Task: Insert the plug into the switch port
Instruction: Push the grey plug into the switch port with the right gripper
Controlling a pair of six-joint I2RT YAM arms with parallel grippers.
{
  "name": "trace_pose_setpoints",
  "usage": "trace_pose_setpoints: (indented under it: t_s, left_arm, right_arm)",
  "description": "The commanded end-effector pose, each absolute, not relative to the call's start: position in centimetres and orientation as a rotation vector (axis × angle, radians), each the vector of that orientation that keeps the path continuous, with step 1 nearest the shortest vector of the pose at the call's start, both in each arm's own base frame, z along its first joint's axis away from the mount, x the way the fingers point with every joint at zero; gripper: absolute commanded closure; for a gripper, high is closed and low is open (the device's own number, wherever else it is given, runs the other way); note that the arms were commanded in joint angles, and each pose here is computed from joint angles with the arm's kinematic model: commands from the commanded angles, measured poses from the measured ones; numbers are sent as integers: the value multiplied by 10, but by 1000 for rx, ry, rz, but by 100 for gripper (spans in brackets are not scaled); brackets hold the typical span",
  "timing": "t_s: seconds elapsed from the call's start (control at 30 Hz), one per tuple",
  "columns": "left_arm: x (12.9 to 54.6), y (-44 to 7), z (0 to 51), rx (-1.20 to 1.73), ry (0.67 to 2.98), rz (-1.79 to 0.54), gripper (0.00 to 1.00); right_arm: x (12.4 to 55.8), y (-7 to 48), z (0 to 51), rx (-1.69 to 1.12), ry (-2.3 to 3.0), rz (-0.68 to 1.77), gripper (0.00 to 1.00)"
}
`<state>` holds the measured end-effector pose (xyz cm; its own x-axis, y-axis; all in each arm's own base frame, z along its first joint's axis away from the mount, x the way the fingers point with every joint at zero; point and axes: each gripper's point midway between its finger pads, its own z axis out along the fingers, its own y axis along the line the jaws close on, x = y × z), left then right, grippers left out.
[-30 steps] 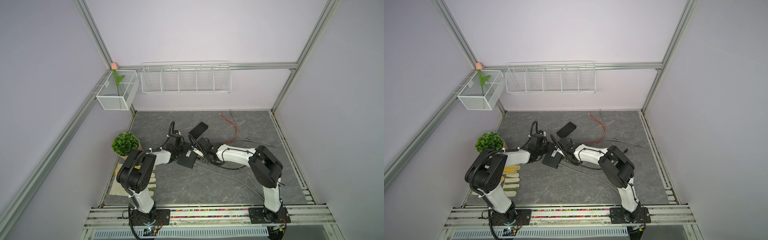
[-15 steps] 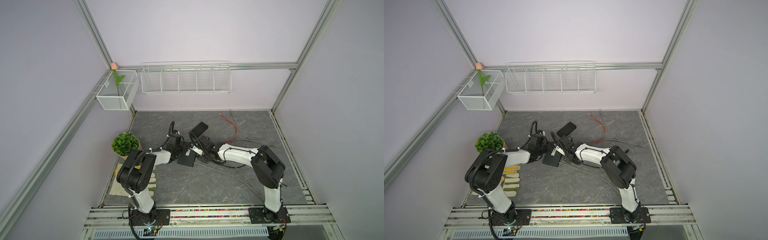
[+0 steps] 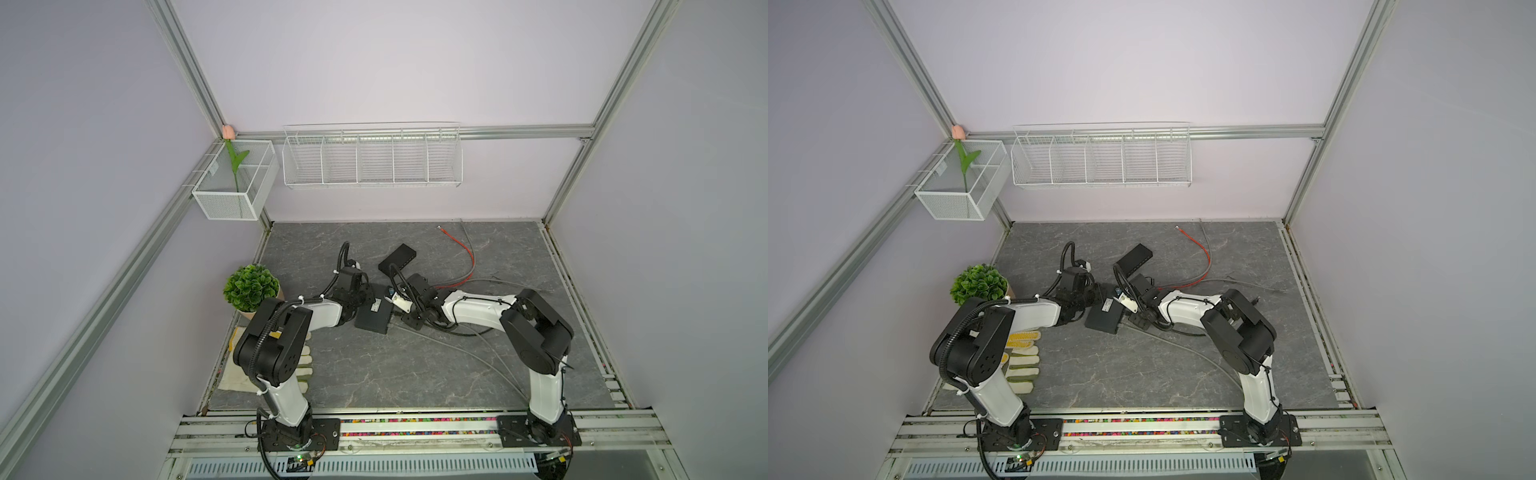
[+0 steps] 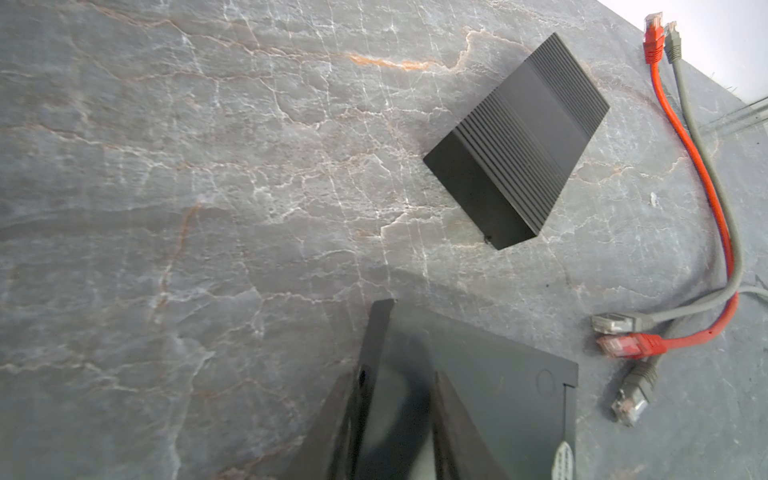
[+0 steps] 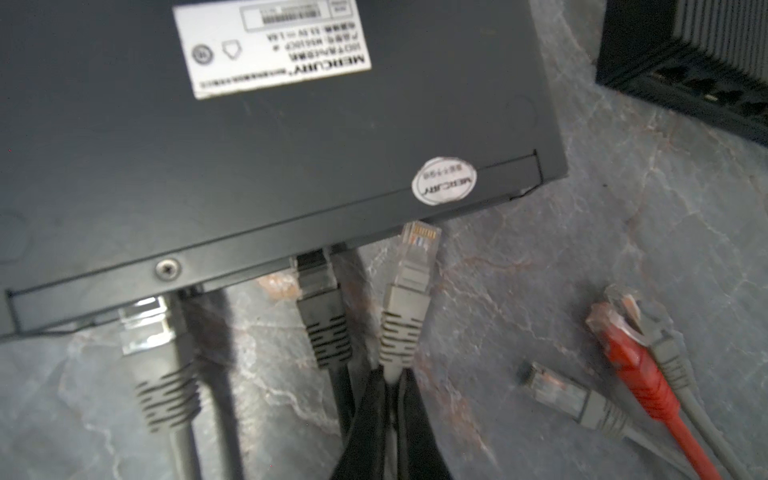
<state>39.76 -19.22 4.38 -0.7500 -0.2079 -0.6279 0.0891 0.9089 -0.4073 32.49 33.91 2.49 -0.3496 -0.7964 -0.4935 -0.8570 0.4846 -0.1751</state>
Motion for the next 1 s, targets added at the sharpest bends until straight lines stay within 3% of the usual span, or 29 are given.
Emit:
trace_pose_setpoints:
  t_s: [0.0, 0.23, 0.63, 0.97]
  left_arm:
    - [365, -234, 31, 83, 2472, -725, 69]
    - [362, -237, 30, 139, 2484, -730, 71]
    - [360, -250, 33, 242, 2496, -744, 71]
    - [370, -255, 34, 244, 2505, -728, 71]
  right_arm:
    - [329, 376, 65, -1335, 2028, 338, 93]
    - [327, 371, 69, -1342, 2014, 321, 93]
    - [353, 310, 54, -1261, 2134, -58, 94]
    - [357, 287, 78, -1168, 2101, -77, 93]
